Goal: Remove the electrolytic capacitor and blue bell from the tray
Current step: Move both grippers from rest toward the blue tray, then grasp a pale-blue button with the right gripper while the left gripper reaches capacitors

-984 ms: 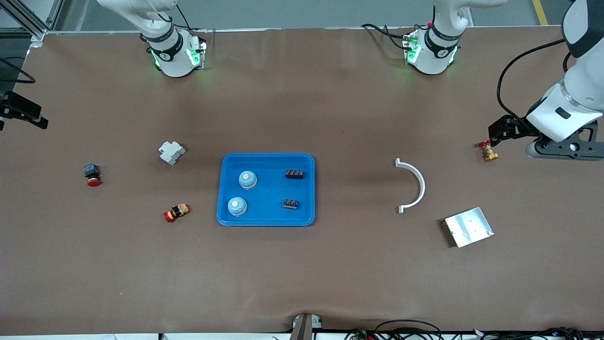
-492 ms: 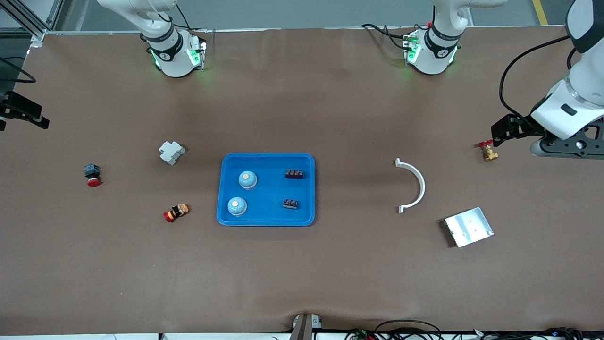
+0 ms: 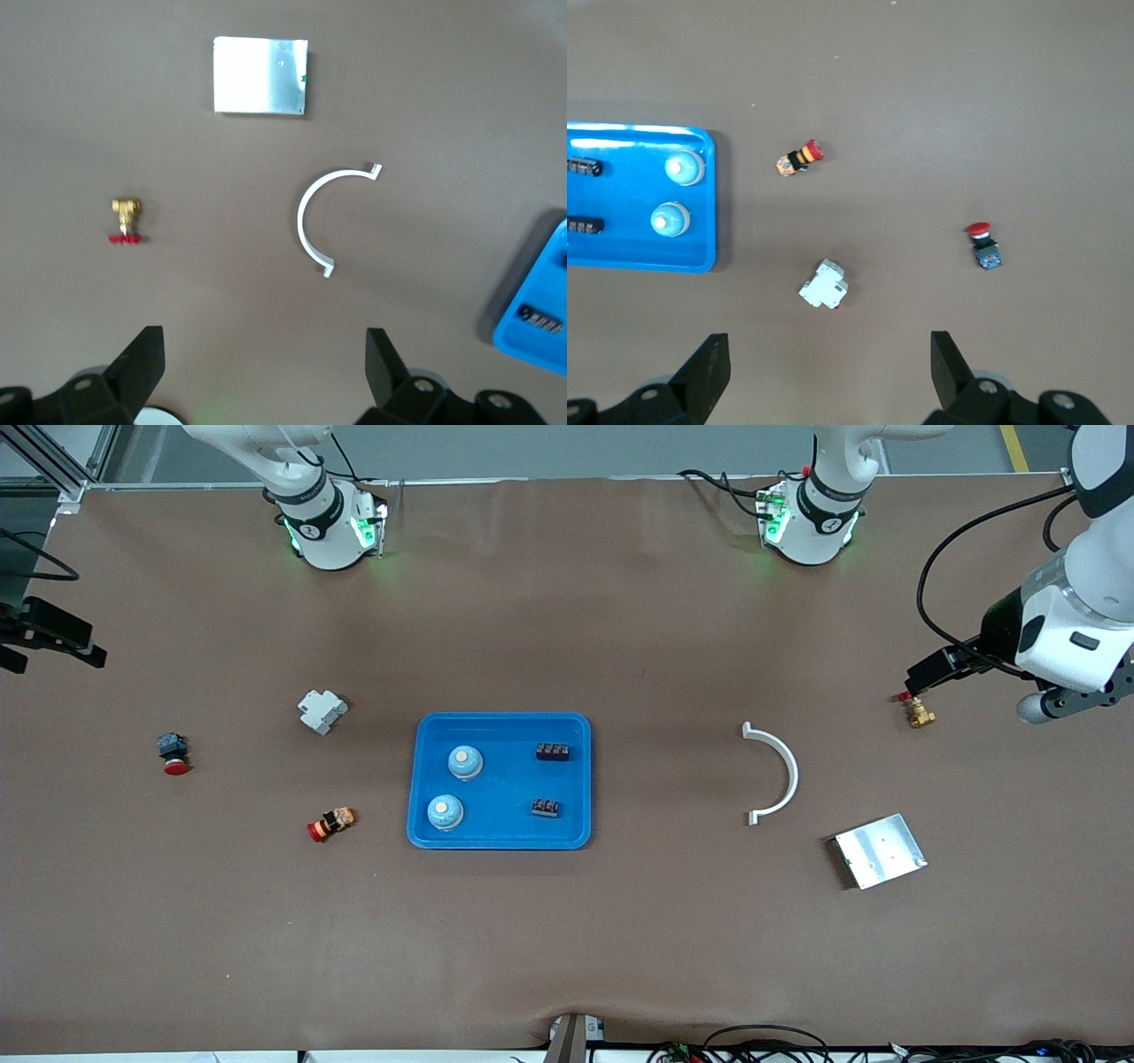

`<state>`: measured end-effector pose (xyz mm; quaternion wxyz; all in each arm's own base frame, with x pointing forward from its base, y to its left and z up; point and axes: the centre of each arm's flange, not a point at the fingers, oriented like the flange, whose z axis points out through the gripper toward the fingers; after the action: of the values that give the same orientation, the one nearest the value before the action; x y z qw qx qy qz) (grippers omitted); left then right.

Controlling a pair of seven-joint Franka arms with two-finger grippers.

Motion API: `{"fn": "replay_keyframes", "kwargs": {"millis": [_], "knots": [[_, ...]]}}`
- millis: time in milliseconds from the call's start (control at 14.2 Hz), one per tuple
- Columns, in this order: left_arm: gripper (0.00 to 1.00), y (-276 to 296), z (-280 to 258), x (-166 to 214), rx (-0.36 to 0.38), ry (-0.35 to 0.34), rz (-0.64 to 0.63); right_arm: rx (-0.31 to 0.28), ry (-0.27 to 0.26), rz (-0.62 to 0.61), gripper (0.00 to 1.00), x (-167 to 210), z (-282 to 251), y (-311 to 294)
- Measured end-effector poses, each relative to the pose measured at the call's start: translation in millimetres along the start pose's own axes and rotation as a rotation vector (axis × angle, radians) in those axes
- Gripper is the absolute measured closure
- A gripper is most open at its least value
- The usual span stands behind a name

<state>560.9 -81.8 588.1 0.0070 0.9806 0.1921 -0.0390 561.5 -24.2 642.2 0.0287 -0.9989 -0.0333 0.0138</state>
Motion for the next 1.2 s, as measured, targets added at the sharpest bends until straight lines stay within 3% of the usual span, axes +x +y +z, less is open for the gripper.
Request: {"fn": "replay_keyframes", "kwargs": {"millis": [352,703,1195], "knots": [[0.00,29.1,11.6,-12.6,-0.025,-0.047,-0.212,-0.014,-0.026,0.100,0.00,41.4,69.1,-120.5],[0.00,59.1,33.9,-10.1,-0.064,-0.085,-0.399,-0.030,-0.030,0.186,0.00,75.6,172.2,-190.3],[0.00,164.9,97.5,-28.6,-0.074,-0.085,-0.737,-0.080,-0.095,0.247,0.00,79.9,301.2,-270.9]]}}
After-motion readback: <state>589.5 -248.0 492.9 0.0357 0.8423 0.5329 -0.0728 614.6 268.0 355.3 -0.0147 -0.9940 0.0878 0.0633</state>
